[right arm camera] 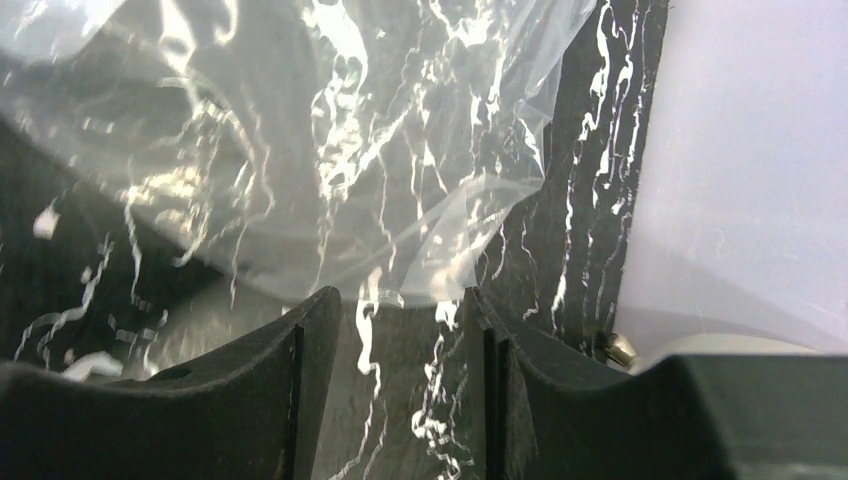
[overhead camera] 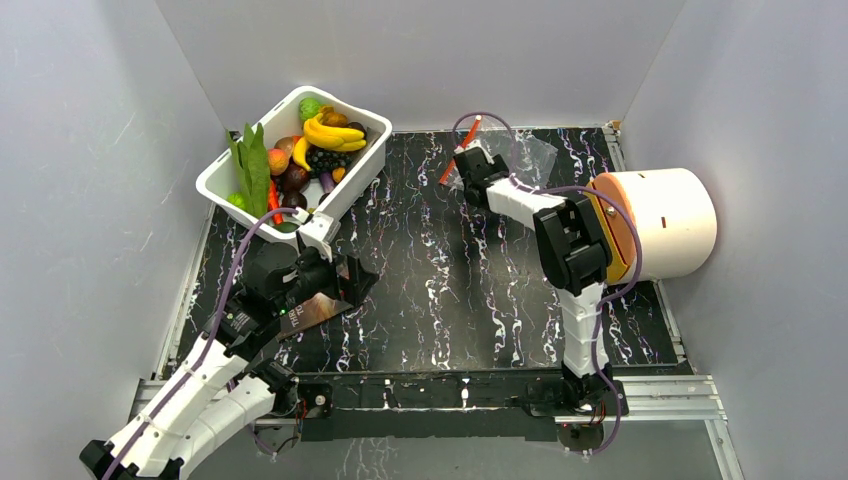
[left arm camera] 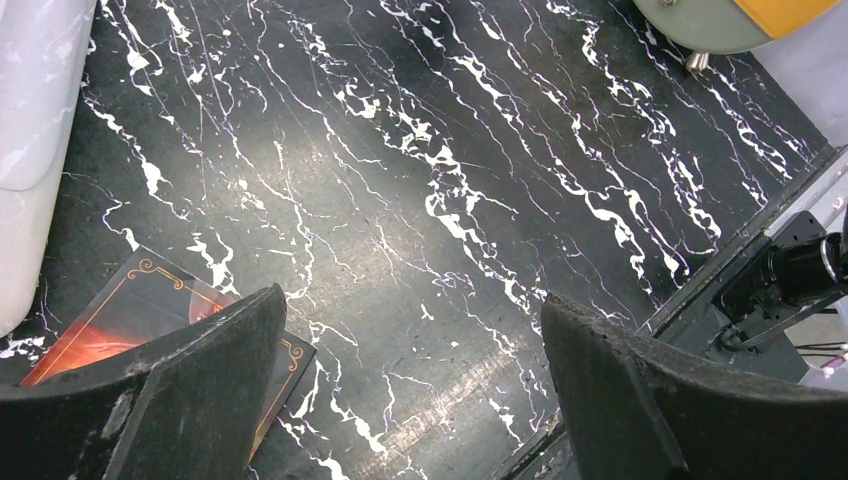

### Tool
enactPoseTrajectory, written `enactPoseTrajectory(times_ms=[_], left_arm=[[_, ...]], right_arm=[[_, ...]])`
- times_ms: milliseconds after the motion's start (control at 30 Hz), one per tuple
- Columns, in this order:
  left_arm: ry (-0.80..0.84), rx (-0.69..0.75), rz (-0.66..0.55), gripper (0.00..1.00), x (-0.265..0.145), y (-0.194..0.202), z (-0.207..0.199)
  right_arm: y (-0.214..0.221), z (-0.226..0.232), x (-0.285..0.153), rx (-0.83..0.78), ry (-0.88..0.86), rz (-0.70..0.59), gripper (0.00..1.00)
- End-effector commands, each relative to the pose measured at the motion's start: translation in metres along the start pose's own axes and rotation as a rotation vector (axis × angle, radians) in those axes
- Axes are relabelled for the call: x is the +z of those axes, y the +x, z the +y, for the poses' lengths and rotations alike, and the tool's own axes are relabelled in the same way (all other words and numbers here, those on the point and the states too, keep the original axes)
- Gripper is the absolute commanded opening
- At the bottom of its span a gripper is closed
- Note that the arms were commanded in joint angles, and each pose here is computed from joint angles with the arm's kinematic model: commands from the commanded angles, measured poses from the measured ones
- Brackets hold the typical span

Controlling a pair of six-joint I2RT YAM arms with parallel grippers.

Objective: Place the food in the zip-top bag and seal the zipper
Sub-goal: Pick up the zipper food storage bag at the corner of the board.

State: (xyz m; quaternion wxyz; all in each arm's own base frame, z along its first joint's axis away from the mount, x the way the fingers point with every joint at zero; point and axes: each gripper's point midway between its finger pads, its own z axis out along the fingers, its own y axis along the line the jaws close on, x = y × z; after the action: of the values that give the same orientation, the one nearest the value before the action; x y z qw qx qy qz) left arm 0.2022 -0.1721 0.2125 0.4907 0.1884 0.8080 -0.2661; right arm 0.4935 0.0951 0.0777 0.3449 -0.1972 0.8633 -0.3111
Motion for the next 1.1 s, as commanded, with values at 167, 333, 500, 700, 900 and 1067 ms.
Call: enactPoseTrajectory(times_ms=[167,333,500,700,900,1067], left_arm=[[0.041,0.019,-0.003,0.98,0.003,0.000,-0.006],[0.045,0.020,-0.006,0.98,0.002,0.001,-0.007],[0.044,0.026,-0.010,0.98,0.002,0.001,-0.007],[0.044,0.029,-0.009,0.98,0.002,0.001,-0.006],[0.042,0.031,-0.014,0.98,0.001,0.000,-0.006],[0.036,0.034,-0.023,0.98,0.000,-0.001,-0.005]], right_arm=[[-0.017,-0.024,0.029,0.315,0.037,0.038,0.45],[-0.011,-0.030,0.041,0.389,0.055,0.081,0.45],[-0.002,-0.028,0.047,0.461,-0.010,0.100,0.49],[0.001,-0.025,0.046,0.526,-0.074,0.098,0.49],[0.005,-0.022,0.045,0.559,-0.102,0.111,0.42],[0.006,-0.023,0.038,0.568,-0.121,0.109,0.23]])
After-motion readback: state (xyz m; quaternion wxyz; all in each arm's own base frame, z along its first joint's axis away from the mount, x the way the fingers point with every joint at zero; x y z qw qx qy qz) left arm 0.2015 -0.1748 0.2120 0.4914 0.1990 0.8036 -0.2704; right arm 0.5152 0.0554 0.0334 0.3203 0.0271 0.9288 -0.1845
